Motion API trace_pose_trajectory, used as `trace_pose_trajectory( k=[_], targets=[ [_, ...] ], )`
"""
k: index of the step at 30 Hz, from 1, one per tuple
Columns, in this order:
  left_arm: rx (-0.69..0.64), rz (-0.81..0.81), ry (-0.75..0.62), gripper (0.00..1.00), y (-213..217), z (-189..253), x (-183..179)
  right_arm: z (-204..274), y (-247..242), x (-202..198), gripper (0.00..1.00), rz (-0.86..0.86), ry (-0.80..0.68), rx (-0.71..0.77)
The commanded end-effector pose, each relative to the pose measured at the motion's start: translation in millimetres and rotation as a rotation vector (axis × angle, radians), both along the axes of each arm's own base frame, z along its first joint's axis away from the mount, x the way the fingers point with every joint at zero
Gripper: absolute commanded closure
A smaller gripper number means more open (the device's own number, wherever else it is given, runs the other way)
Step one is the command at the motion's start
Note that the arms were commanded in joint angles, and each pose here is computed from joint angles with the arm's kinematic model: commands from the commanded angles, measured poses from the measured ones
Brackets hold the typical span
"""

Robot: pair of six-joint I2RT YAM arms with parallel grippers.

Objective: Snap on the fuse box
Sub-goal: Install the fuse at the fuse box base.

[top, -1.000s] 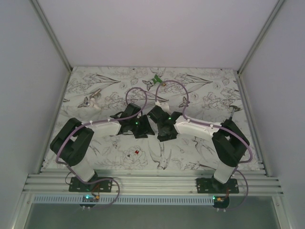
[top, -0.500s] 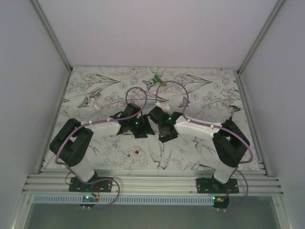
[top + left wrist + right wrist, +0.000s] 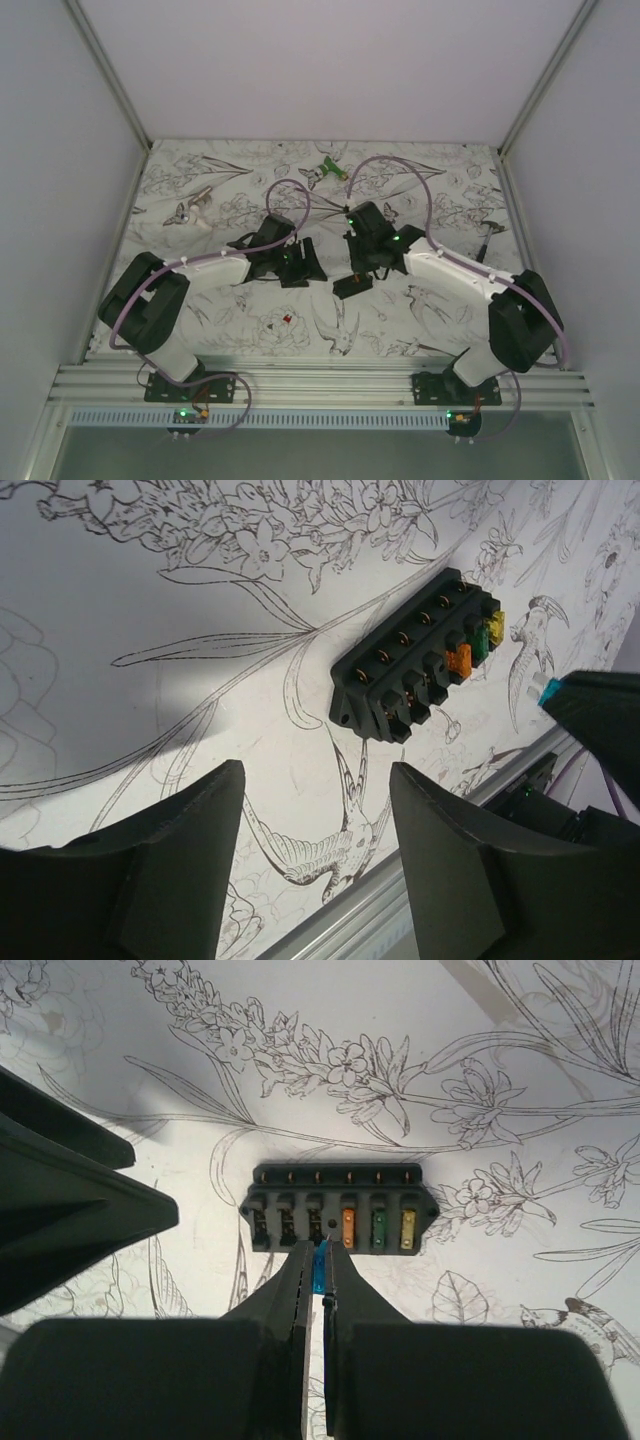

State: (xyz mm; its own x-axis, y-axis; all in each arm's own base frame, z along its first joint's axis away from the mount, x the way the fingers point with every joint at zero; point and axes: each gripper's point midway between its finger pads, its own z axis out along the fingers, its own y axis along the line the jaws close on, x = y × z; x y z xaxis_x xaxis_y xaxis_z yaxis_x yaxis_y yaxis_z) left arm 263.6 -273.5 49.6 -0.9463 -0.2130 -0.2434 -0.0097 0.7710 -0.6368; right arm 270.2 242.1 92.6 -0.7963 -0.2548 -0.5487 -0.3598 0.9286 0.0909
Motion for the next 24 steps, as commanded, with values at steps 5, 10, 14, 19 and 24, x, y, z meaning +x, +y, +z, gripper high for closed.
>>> trace_pose_trajectory(
  k=[5, 10, 14, 19, 24],
  targets=[
    [-0.035, -0.105, 0.012, 0.33, -17, 5, -4, 12, -4, 2, 1.0, 0.171, 0.008, 0.174],
    [-0.044, -0.143, 0.022, 0.33, -29, 3, -4, 7, -7, 0, 1.0, 0.202, 0.044, 0.251],
    [-0.044, -0.158, 0.026, 0.35, -35, 1, -4, 1, -5, -1, 1.0, 0.217, 0.068, 0.266],
    [-0.047, -0.173, 0.064, 0.39, -40, -6, -6, -8, -4, 0, 1.0, 0.202, 0.093, 0.261],
    [-0.044, -0.186, 0.073, 0.44, -44, -9, -6, -16, -3, 0, 1.0, 0.18, 0.12, 0.258]
  ],
)
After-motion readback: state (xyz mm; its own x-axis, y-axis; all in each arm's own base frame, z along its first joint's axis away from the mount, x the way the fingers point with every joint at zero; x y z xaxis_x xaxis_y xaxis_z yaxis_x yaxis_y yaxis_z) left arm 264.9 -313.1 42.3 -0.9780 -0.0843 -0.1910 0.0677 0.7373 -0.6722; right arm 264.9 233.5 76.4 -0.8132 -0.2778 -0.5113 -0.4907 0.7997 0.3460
